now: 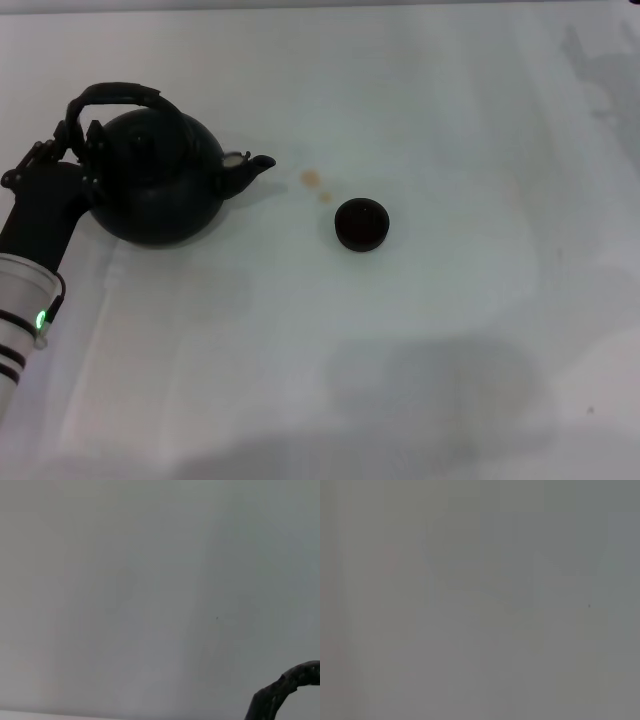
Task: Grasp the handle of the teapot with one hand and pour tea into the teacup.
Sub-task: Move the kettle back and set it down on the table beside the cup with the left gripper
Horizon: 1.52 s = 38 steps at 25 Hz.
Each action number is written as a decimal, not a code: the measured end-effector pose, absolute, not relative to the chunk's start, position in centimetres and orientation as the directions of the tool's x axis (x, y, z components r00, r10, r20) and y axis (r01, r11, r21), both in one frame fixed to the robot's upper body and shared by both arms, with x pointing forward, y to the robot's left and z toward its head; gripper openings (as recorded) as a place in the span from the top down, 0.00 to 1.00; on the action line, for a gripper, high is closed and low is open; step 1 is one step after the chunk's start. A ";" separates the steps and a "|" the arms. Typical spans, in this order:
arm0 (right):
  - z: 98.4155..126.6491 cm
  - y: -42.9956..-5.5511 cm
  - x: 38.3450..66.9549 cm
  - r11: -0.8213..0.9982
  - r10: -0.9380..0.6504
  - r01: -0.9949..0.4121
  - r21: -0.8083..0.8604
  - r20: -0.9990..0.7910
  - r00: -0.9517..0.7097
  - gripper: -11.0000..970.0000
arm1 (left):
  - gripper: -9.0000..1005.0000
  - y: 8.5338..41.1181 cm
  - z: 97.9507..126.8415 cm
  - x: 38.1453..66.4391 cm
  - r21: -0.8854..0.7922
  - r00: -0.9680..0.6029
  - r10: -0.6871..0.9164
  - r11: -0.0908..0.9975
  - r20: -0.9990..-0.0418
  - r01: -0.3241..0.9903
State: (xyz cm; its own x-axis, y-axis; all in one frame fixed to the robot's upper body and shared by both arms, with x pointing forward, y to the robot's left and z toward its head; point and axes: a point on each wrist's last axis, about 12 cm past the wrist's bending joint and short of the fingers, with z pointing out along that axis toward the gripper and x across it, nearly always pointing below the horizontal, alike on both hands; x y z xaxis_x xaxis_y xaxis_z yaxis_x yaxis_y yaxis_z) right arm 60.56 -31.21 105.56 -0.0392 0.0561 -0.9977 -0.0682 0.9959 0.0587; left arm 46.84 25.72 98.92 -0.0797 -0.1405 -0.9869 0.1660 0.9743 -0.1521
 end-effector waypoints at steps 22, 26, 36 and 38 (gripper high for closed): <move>105.3 -31.3 60.2 0.996 0.051 -0.073 0.055 -0.998 -0.046 0.12 | 0.34 26.6 99.1 44.7 -0.136 -0.020 -0.134 0.975 -0.991 0.174; 105.3 -31.2 60.3 0.996 0.051 -0.075 0.055 -0.998 -0.044 0.12 | 0.34 27.2 99.0 43.7 -0.134 -0.010 -0.134 0.978 -0.991 0.157; 105.5 -31.1 60.4 0.995 0.052 -0.078 0.055 -0.998 -0.042 0.12 | 0.34 26.8 98.9 43.6 -0.096 -0.014 -0.095 0.969 -0.995 0.227; 105.5 -31.1 60.4 0.995 0.052 -0.078 0.055 -0.998 -0.042 0.12 | 0.34 26.6 99.0 43.8 -0.084 -0.013 -0.083 0.963 -0.996 0.256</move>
